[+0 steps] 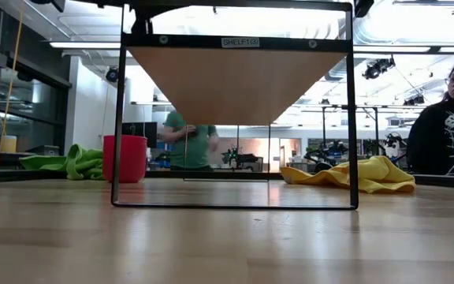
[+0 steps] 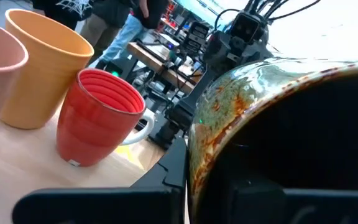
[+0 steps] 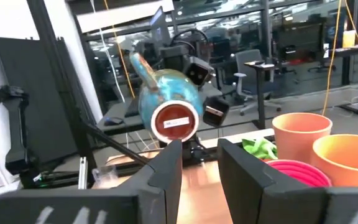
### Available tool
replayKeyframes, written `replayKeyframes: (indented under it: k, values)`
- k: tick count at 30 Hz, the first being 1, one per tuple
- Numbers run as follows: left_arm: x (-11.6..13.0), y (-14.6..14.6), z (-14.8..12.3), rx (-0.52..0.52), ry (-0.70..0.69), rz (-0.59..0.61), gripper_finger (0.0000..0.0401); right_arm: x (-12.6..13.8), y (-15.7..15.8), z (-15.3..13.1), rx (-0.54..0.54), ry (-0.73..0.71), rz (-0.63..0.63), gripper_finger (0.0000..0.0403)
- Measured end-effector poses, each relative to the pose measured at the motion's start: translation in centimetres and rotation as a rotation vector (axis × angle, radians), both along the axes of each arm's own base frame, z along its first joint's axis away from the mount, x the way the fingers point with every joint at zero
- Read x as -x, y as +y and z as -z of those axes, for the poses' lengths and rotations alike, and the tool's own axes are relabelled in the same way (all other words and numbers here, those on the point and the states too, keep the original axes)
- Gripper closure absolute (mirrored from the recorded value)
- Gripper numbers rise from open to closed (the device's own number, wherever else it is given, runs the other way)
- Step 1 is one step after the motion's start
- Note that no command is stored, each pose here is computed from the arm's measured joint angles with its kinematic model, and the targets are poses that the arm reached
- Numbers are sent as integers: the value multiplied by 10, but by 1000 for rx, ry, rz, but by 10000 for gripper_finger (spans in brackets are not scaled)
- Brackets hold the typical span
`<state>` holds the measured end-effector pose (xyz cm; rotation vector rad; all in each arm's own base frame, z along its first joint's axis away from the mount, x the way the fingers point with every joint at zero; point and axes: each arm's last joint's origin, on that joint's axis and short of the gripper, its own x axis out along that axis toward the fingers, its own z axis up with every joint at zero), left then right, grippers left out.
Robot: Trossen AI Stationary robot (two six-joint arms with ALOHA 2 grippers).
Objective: Stack small to large cups/mugs on shelf
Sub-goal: Put the green cup on the shelf
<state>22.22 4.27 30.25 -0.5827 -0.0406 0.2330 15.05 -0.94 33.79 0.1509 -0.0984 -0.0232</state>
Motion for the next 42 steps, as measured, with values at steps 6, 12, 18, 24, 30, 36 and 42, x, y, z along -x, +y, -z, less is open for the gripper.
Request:
replayKeyframes:
  k: [6, 12, 18, 24, 30, 36, 42]
  values:
    - [0, 0, 0, -10, 1, -9, 379, 0, 0, 0, 0, 0, -2, 308]
    - [0, 0, 0, -10, 2, -12, 379, 0, 0, 0, 0, 0, -3, 308]
    - [0, 0, 0, -12, 2, -12, 379, 0, 0, 0, 0, 0, -3, 308]
    - [1, 6, -22, -1, 59, -41, 379, 0, 0, 0, 0, 1, -3, 308]
    - [7, 25, -74, 14, 392, -108, 379, 0, 0, 1, 0, 10, -3, 308]
    - [-5, 52, -112, 70, 703, -99, 379, 0, 0, 3, -2, 30, -3, 308]
    - [-36, 72, -117, 133, 993, -23, 379, 0, 0, 5, -3, 48, -2, 308]
